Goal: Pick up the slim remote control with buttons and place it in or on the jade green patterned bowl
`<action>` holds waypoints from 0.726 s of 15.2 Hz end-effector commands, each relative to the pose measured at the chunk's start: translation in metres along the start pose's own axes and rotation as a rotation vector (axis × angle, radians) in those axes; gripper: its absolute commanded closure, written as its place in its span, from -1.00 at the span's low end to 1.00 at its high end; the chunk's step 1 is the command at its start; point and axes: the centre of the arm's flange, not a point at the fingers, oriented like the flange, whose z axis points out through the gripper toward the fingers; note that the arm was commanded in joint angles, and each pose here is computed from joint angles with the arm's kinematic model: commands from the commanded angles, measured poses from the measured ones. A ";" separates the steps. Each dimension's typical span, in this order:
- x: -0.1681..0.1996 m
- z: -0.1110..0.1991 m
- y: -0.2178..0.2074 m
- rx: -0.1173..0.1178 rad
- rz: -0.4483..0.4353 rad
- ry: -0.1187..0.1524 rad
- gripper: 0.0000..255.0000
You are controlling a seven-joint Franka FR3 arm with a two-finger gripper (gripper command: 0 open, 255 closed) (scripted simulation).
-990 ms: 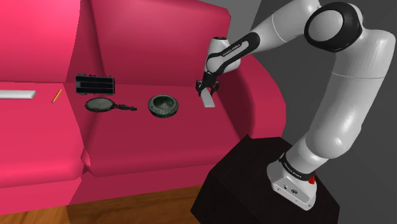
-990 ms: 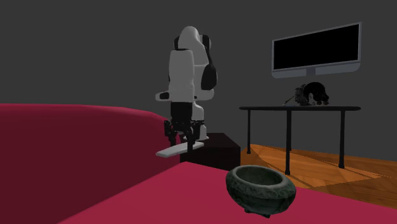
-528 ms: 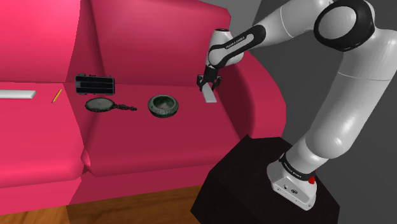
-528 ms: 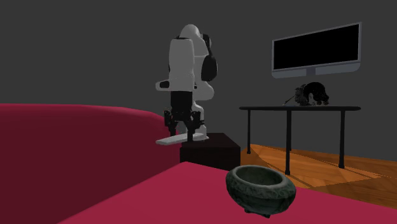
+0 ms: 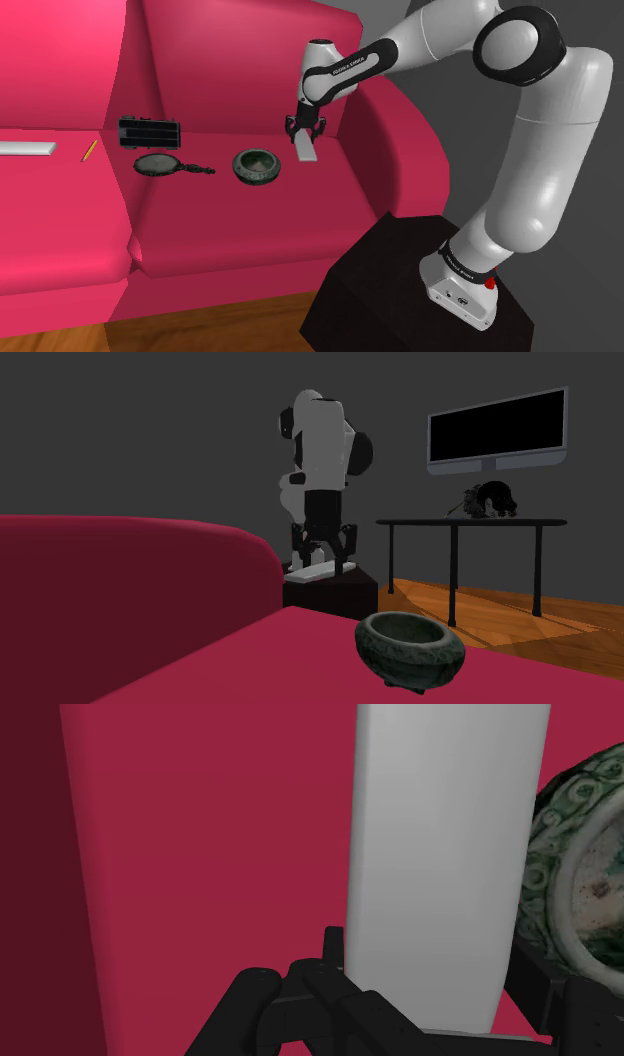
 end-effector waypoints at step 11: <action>-0.009 -0.004 -0.159 0.000 0.001 0.000 1.00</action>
